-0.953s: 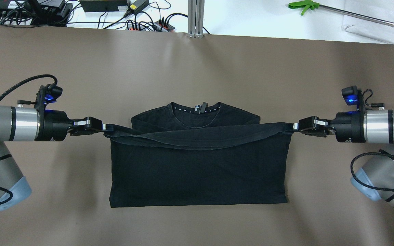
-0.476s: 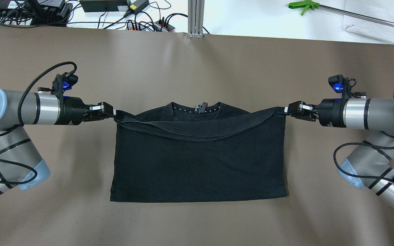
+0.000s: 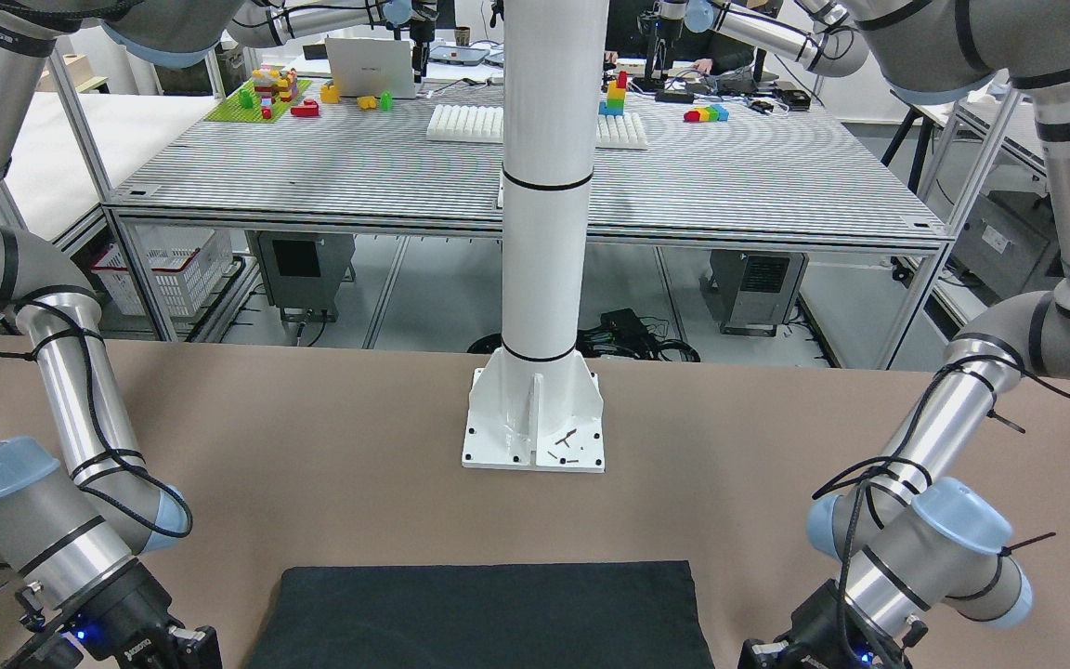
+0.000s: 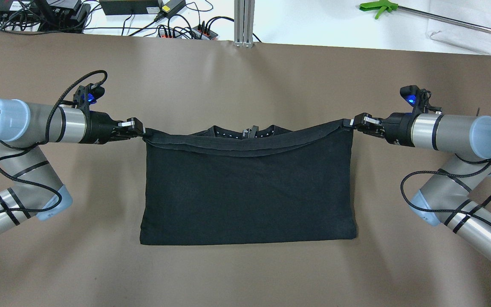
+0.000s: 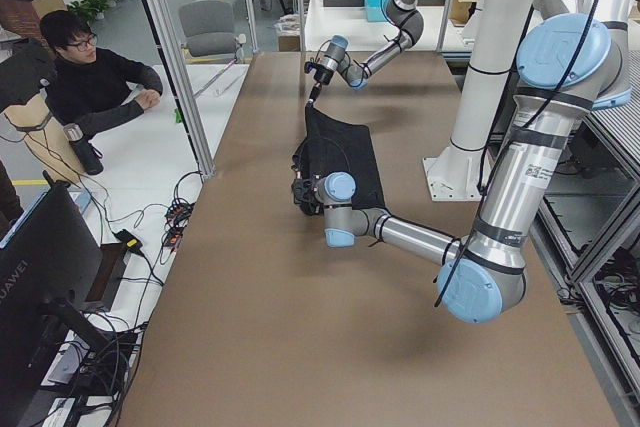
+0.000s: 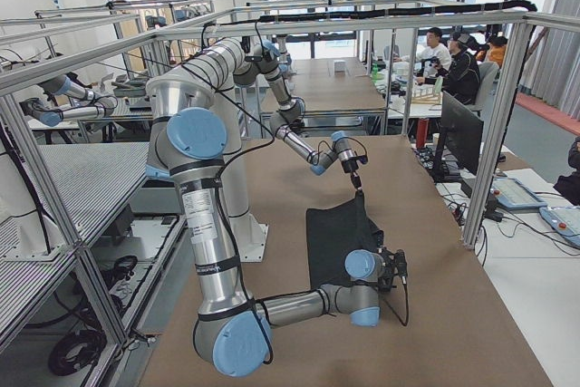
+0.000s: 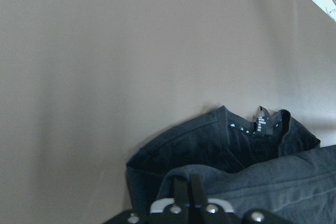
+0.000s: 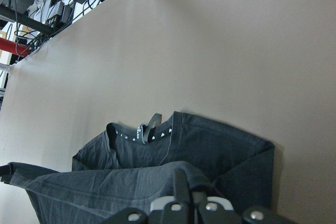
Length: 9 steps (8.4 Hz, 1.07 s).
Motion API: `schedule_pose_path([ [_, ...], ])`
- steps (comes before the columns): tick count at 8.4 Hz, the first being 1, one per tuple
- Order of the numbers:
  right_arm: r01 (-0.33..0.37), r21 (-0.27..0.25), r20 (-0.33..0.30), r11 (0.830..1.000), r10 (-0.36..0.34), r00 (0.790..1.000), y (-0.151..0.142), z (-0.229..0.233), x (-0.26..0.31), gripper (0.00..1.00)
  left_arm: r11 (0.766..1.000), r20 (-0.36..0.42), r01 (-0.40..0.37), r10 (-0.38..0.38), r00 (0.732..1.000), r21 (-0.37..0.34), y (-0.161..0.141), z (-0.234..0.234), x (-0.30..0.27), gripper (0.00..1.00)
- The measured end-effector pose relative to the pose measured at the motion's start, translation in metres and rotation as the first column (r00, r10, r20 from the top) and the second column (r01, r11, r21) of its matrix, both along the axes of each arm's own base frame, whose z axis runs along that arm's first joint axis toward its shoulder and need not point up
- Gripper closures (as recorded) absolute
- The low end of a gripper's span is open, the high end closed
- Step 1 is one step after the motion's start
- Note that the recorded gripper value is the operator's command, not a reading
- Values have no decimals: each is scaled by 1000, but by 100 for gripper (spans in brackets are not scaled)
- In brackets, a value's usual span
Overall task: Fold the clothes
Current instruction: 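Lay the held hem edge down near the collar with both grippers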
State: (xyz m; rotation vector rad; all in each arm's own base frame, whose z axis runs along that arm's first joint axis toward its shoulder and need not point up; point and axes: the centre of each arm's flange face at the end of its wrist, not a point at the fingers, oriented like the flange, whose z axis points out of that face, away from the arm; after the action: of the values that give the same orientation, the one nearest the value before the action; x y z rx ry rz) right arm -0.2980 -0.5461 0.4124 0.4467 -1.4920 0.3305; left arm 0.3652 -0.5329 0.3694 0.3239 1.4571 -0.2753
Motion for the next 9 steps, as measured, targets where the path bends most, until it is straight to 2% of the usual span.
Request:
schedule_pose_path([
  [2,-35,-31,-28,999,34,999,-11,19,-5,100,1000,32,17,-17,999,-5,-14,16,-4,100],
  [5,-54,-45,-40,998,52,998,-15,28,-6,100,1000,42,23,-23,999,-7,-19,22,-6,100],
  [6,-55,-44,-37,998,53,998,-16,26,-6,52,1000,38,24,-24,999,-6,-20,19,-6,93],
  [7,-56,-42,-31,998,55,998,-18,22,-7,7,1000,30,25,-25,999,-7,-20,15,-6,41],
  [8,-56,-41,-20,998,55,998,-20,14,-9,6,1000,25,26,-26,999,-6,-20,13,-7,6],
  [9,-56,-40,-11,998,55,998,-21,8,-10,6,1000,25,27,-27,999,-2,-20,13,-7,5],
])
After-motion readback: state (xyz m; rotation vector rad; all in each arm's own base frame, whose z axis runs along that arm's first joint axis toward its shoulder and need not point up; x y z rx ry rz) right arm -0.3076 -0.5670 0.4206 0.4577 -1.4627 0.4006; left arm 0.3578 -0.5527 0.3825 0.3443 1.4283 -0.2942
